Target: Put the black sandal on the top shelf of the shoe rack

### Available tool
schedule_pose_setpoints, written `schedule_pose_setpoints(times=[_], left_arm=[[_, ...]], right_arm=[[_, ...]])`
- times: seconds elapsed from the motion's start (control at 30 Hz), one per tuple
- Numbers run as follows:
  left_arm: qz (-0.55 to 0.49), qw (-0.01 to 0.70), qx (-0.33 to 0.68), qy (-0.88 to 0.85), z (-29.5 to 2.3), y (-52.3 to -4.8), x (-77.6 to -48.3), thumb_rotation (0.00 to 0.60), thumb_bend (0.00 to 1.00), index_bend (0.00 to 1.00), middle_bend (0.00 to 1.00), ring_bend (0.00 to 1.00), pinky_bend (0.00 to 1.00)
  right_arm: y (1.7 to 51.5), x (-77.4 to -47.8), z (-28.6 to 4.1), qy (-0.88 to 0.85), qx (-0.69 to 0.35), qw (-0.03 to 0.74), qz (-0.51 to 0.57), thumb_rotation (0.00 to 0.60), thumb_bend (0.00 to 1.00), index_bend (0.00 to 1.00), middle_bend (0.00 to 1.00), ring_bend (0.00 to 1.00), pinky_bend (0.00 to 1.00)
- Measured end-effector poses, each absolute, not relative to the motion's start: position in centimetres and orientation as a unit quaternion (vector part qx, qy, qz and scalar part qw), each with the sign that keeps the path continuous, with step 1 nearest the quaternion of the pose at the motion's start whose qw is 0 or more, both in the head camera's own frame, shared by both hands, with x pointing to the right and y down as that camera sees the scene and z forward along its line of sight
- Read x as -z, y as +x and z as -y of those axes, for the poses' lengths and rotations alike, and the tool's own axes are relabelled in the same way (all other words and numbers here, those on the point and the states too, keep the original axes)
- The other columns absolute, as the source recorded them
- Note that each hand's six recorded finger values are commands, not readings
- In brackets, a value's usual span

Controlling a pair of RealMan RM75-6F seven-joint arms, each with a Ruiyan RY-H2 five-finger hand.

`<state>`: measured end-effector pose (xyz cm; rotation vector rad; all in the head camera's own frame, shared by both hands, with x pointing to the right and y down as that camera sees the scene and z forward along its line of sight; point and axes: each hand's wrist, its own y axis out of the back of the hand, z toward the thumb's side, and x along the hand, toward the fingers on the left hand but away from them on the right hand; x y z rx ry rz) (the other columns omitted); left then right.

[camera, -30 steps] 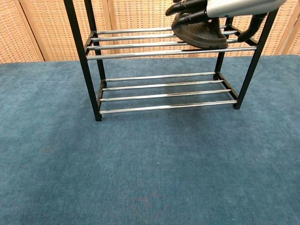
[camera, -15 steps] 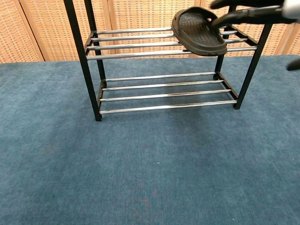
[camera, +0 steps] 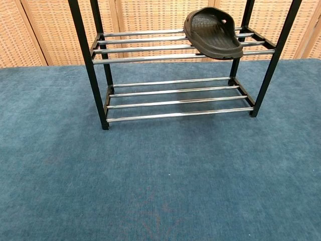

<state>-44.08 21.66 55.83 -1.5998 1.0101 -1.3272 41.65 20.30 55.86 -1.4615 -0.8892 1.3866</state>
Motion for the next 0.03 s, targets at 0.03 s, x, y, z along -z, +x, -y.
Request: schedule_pose_setpoints(times=[0.03], left_arm=[[-0.4,0.403,0.525,-0.634,-21.69,-44.04,-55.84,0.6,0.14,0.0,0.0,0.0,0.0]], right_arm=[[41.95,-55.79,-20.66,-0.589,-0.563,0.442,0.374,0.6,0.0,0.0,0.0,0.0,0.0]])
